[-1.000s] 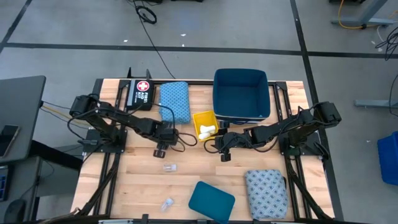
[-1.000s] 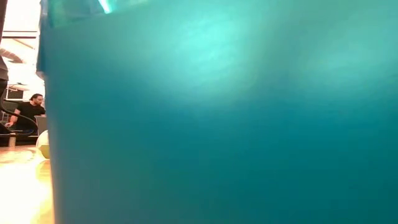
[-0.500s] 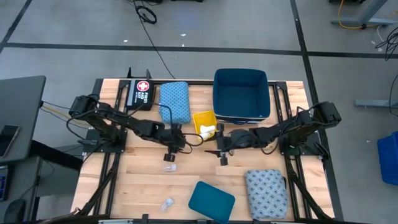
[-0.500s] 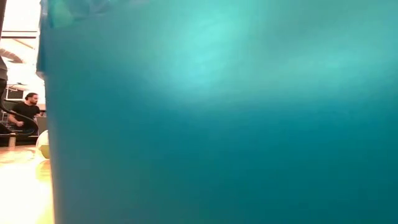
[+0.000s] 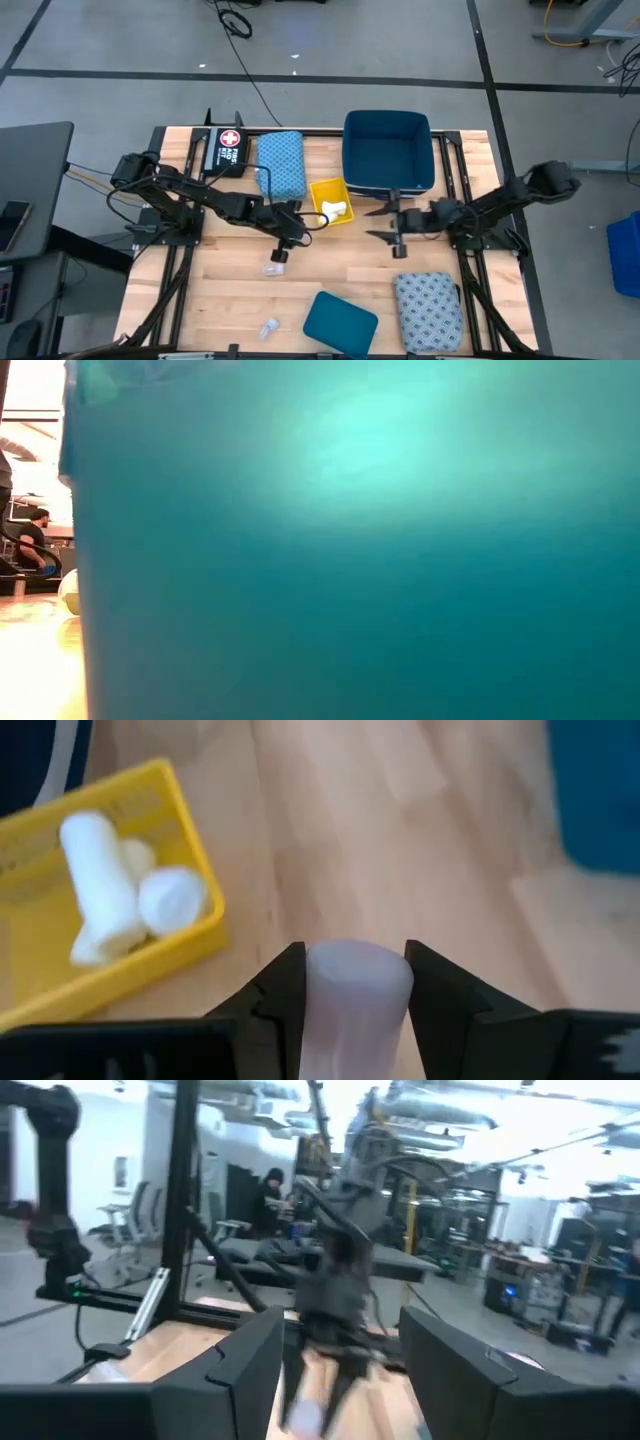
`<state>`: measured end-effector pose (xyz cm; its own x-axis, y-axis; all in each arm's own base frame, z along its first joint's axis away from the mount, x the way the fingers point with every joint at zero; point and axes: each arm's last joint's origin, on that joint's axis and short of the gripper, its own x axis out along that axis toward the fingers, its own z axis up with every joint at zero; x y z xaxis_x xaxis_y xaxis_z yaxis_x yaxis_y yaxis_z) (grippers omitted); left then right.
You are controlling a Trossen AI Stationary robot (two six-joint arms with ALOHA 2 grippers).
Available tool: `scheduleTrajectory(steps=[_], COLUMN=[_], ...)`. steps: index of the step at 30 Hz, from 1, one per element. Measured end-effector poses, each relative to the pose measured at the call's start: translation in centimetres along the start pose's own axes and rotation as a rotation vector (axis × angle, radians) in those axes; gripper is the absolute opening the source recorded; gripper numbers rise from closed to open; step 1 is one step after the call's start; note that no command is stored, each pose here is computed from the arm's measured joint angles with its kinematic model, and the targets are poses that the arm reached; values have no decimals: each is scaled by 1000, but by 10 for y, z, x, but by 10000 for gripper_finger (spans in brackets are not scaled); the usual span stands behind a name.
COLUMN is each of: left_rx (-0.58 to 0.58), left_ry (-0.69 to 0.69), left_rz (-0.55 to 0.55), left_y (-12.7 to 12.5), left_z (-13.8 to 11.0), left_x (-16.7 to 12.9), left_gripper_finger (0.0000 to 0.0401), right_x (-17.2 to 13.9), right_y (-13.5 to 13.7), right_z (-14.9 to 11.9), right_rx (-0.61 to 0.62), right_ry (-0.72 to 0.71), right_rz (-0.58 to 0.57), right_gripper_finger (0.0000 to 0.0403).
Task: Pick & place medical supplies in basket/bin
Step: Put the white medicine bottle into the blue bin
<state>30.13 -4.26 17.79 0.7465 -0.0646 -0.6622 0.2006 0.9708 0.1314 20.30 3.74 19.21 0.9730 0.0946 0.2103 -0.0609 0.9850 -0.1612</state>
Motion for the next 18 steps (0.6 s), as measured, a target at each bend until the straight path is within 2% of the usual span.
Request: scheduleTrajectory(steps=[8, 18], left_rx=[-20, 39], left_ry=[-150, -307], left_rz=[-99, -206], left_y=[-10, -45], left_z=[25, 74], left_x=[-4, -23], left_gripper_finger=[127, 127], right_x=[-42, -46], right_y=[-5, -6], right_z=[-7, -11], right_rx=[45, 36], right_ry=[6, 37], right_rz=[-88, -110], right_gripper_finger=[208, 208])
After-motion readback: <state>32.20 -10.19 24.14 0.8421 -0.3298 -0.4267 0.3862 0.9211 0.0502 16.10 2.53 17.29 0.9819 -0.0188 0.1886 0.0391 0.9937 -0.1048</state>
